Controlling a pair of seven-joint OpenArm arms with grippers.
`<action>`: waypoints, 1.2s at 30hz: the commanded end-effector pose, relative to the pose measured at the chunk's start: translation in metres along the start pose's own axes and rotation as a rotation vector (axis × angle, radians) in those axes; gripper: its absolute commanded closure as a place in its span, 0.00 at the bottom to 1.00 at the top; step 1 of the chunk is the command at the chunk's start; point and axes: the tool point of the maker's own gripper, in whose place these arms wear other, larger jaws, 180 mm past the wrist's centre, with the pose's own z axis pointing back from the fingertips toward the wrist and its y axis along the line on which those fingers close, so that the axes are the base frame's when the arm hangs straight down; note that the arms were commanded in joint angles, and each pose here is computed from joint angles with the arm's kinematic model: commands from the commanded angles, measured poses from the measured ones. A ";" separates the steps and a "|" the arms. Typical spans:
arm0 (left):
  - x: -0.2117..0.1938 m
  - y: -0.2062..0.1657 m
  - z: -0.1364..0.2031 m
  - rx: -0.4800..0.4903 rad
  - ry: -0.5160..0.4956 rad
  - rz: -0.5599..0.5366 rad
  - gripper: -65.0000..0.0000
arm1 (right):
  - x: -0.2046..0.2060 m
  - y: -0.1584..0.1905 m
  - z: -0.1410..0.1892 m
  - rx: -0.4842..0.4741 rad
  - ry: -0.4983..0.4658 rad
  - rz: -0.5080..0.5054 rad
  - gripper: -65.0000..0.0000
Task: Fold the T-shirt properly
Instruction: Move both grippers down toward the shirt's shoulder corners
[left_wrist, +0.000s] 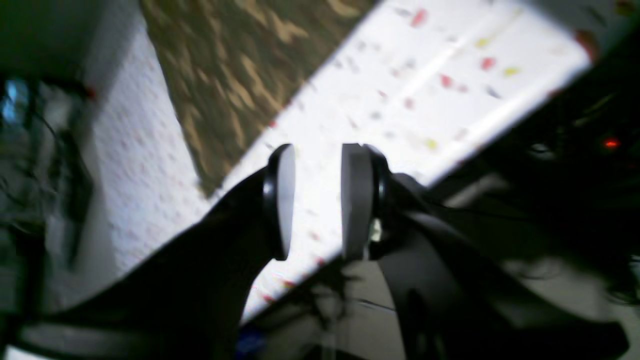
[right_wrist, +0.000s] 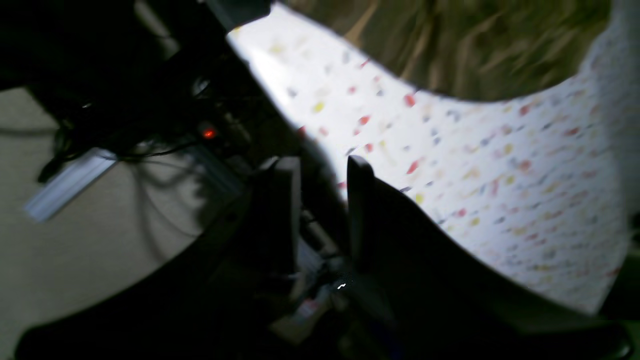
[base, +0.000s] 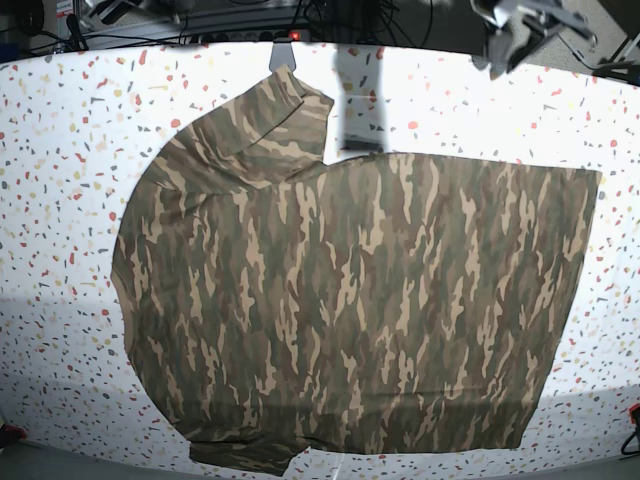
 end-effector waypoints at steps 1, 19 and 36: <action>0.006 0.007 -0.001 0.004 -0.024 -0.046 0.76 | 0.010 -0.006 0.003 -0.024 -0.040 0.008 0.74; -0.059 0.060 -0.078 -0.129 0.046 -0.493 0.66 | 0.026 -0.037 -0.011 -0.118 -0.117 0.215 0.61; -0.130 0.121 -0.137 -0.118 0.182 -0.490 0.66 | 0.040 -0.048 -0.007 -0.228 -0.162 0.279 0.61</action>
